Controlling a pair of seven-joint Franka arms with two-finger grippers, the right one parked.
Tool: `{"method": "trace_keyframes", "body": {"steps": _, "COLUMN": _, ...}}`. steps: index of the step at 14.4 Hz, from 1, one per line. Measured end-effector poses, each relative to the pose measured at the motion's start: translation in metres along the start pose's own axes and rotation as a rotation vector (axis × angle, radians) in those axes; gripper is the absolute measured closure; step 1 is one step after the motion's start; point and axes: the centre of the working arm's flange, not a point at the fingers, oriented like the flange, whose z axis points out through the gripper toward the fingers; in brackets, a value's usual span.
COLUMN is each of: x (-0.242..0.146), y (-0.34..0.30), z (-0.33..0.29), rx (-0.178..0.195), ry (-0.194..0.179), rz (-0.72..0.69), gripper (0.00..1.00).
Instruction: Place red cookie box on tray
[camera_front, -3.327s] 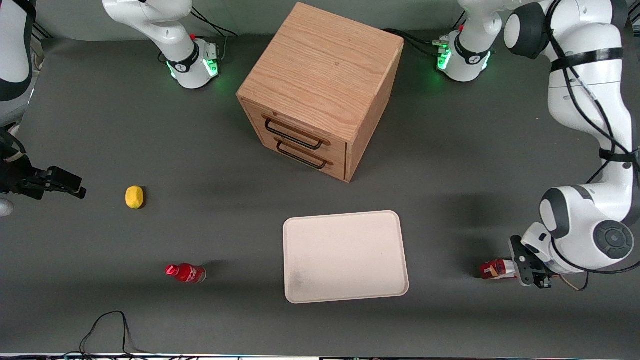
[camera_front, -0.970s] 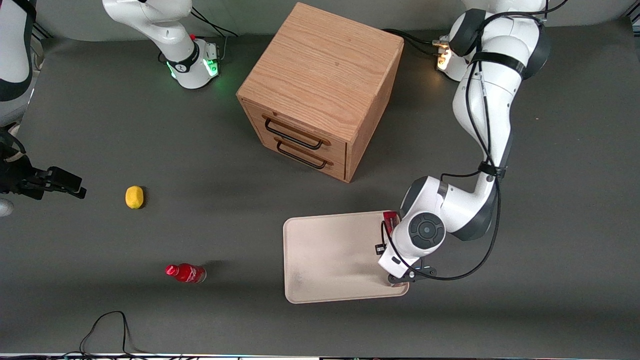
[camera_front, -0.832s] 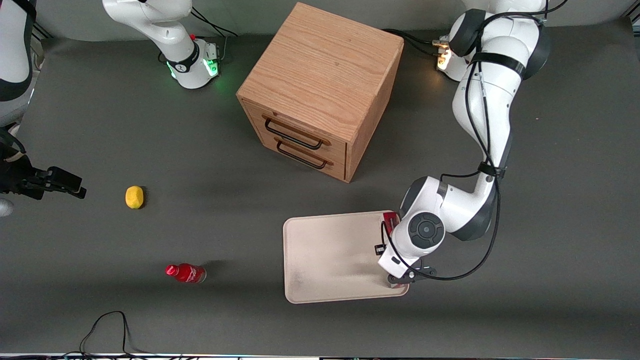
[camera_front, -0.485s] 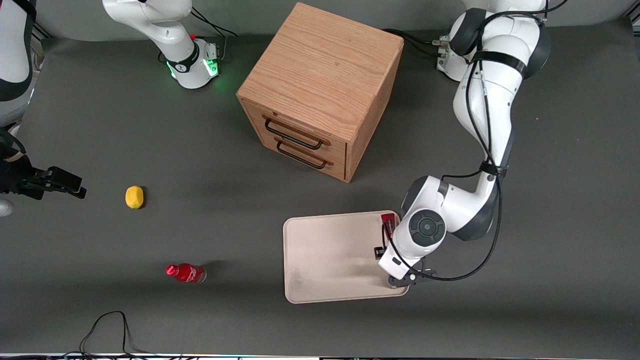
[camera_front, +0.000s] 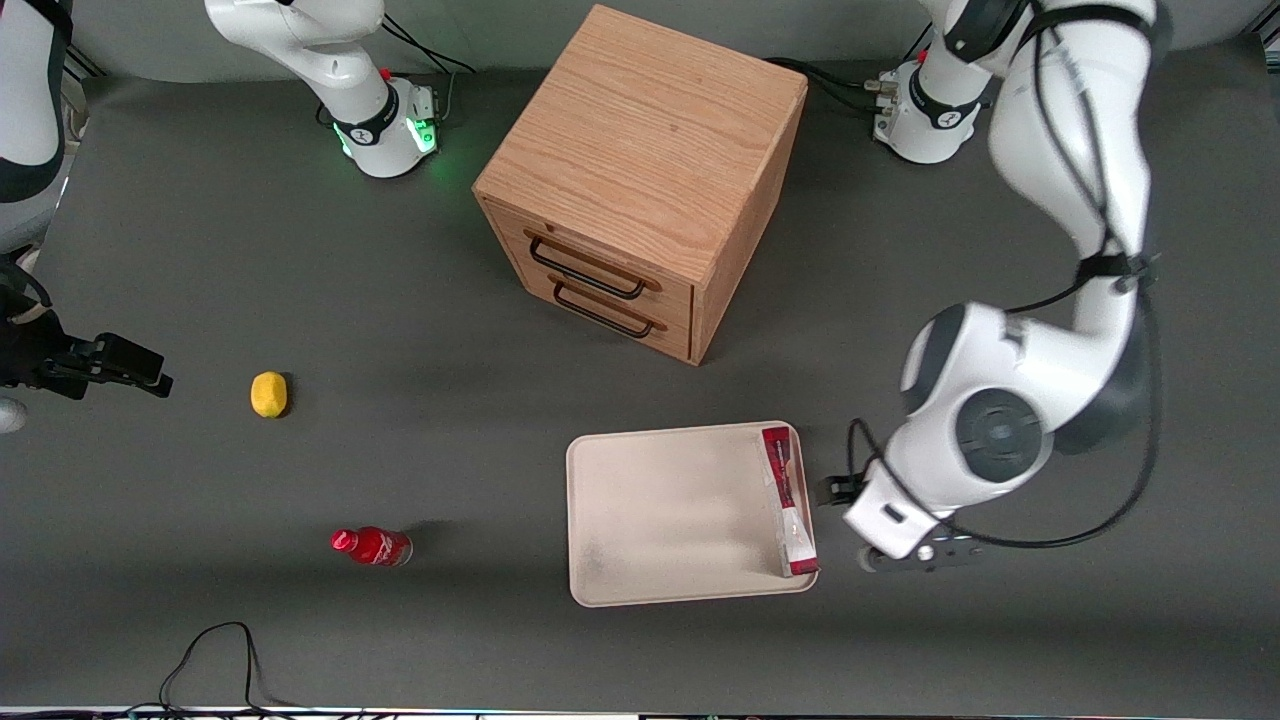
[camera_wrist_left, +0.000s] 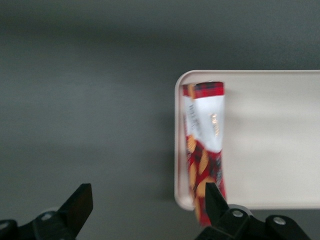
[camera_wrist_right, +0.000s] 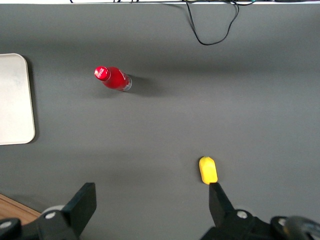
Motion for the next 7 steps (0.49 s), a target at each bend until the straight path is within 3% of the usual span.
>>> {"method": "trace_keyframes", "body": {"steps": 3, "x": -0.021, "y": -0.057, "z": -0.065, "rx": 0.021, "ry": 0.023, "rz": -0.047, "gripper": 0.0}}
{"method": "trace_keyframes", "body": {"steps": 7, "x": -0.082, "y": -0.131, "z": -0.133, "rx": 0.044, "ry": 0.044, "rz": -0.057, "gripper": 0.0}}
